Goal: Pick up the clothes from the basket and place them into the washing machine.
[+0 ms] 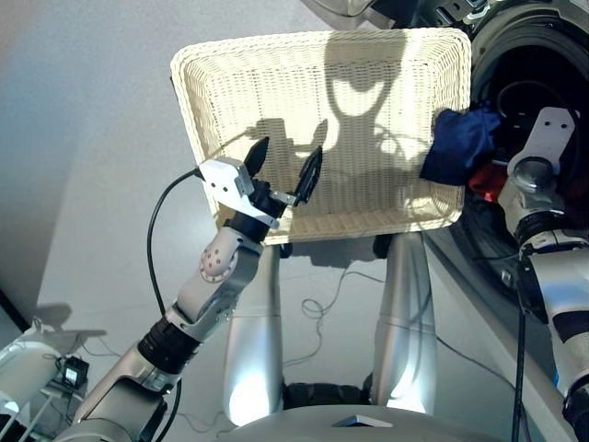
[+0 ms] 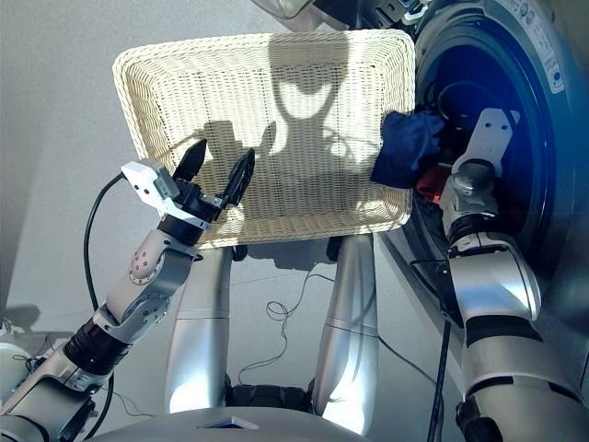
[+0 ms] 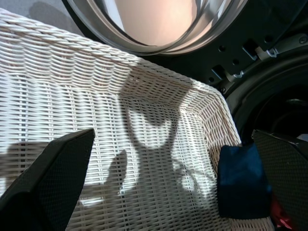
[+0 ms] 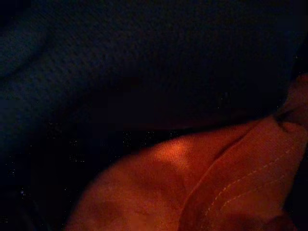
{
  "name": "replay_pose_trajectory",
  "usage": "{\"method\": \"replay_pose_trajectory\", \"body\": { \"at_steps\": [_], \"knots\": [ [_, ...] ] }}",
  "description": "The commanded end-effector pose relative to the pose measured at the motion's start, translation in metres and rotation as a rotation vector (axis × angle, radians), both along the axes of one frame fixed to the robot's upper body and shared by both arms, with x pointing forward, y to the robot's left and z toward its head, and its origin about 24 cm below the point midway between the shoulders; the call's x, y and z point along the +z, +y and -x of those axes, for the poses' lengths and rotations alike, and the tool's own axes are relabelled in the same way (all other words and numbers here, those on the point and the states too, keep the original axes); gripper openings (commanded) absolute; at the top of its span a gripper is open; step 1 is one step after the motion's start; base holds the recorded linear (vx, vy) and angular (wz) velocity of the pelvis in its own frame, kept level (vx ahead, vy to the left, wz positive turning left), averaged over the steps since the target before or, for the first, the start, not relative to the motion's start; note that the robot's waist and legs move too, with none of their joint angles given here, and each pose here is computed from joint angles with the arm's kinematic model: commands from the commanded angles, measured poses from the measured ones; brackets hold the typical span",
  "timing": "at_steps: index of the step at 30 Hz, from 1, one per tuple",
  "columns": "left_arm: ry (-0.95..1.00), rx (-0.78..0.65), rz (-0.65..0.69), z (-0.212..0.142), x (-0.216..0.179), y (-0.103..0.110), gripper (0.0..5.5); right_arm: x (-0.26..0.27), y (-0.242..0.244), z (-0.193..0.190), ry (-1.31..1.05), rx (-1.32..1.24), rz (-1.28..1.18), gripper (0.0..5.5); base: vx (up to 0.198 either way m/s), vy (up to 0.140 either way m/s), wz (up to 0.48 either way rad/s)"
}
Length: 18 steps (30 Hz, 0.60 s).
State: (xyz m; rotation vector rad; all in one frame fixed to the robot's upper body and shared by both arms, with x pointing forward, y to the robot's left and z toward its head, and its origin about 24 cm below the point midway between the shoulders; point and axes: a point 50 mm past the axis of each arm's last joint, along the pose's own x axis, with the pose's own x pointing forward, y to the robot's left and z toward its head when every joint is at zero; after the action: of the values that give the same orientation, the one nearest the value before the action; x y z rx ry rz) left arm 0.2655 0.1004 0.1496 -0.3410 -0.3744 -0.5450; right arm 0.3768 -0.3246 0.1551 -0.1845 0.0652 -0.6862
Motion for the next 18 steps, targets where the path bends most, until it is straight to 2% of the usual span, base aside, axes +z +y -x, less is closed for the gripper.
{"method": "replay_pose_trajectory", "body": {
  "at_steps": [1, 8, 12, 18],
  "knots": [
    [-0.107, -0.047, 0.082, 0.02, 0.023, -0.001, 5.5, 0.006, -0.009, 0.004, 0.004, -0.014, 0.052, 5.5, 0.0, 0.0, 0.0],
    [-0.073, 0.037, 0.08, 0.02, 0.017, 0.012, 5.5, -0.012, 0.066, -0.01, -0.147, 0.234, 0.014, 5.5, 0.0, 0.0, 0.0],
    [-0.041, 0.065, 0.082, 0.019, 0.012, 0.016, 5.5, -0.044, 0.1, 0.015, -0.203, 0.356, -0.048, 5.5, 0.0, 0.0, 0.0],
    [-0.016, 0.061, 0.072, 0.014, 0.008, 0.01, 5.5, -0.085, 0.11, 0.041, -0.144, 0.372, -0.182, 5.5, 0.0, 0.0, 0.0]
  ]
}}
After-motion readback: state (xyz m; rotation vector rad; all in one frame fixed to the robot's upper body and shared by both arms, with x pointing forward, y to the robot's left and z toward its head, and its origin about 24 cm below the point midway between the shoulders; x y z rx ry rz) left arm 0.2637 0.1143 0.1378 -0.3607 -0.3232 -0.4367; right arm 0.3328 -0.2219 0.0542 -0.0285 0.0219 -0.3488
